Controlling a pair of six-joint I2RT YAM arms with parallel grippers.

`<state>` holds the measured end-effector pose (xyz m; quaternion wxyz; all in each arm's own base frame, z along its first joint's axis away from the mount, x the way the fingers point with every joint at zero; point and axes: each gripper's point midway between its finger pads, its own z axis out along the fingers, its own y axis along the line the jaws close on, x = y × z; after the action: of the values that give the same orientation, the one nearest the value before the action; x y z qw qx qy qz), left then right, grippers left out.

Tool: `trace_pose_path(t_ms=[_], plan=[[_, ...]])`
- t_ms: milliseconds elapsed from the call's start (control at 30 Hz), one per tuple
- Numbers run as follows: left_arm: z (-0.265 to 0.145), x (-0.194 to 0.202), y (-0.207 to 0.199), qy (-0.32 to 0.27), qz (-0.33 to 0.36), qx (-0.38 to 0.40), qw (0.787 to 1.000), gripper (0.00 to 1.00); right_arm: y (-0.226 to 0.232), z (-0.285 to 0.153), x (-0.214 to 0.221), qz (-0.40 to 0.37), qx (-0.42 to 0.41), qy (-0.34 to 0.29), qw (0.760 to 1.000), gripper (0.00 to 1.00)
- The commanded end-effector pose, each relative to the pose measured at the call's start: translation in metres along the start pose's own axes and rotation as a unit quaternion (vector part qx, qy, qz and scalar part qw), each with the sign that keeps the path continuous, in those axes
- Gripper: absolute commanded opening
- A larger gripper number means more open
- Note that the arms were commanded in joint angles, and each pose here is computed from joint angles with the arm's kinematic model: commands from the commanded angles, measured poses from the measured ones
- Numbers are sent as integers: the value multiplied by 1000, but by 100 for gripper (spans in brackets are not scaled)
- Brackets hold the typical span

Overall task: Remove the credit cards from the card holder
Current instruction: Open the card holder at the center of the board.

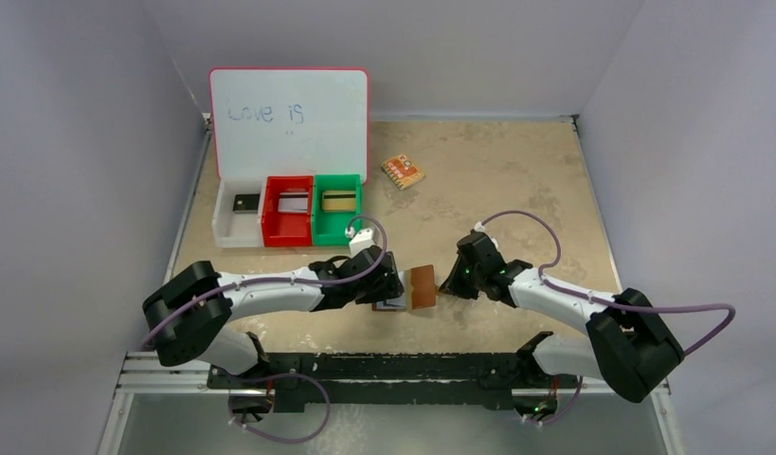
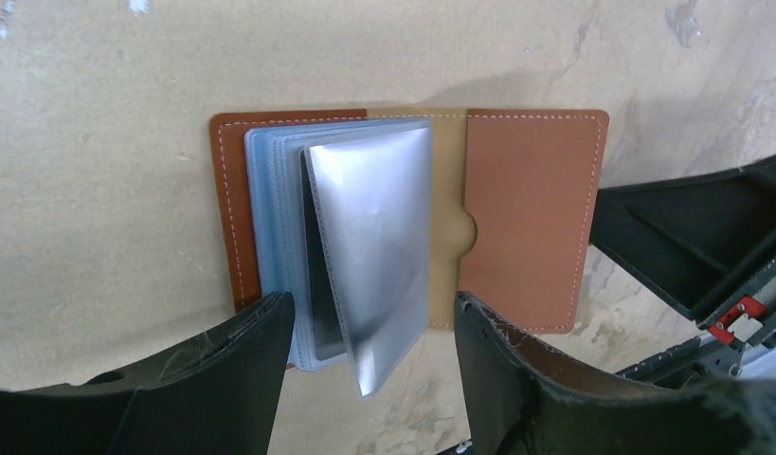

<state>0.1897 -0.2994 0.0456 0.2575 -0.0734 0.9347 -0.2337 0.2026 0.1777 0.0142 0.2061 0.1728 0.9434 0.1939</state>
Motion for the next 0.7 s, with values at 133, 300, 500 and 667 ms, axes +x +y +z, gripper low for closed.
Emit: trace_pose_path(t_ms=[133,300,500,667], plan=[[-2,-1,-42,-3,-4,54,999,57,-15,-1,-1,-12,27,-11,1000,6],[-6,-8,-28,-20,11,3,1000,61,-14,1,0,-14,28,-6,999,6],[-19,-10,-40,-30,5,20,999,62,-13,3,1,-15,20,-4,1000,6],[-14,-1,-41,-19,22,4,1000,62,-13,7,3,-19,25,4,1000,6]])
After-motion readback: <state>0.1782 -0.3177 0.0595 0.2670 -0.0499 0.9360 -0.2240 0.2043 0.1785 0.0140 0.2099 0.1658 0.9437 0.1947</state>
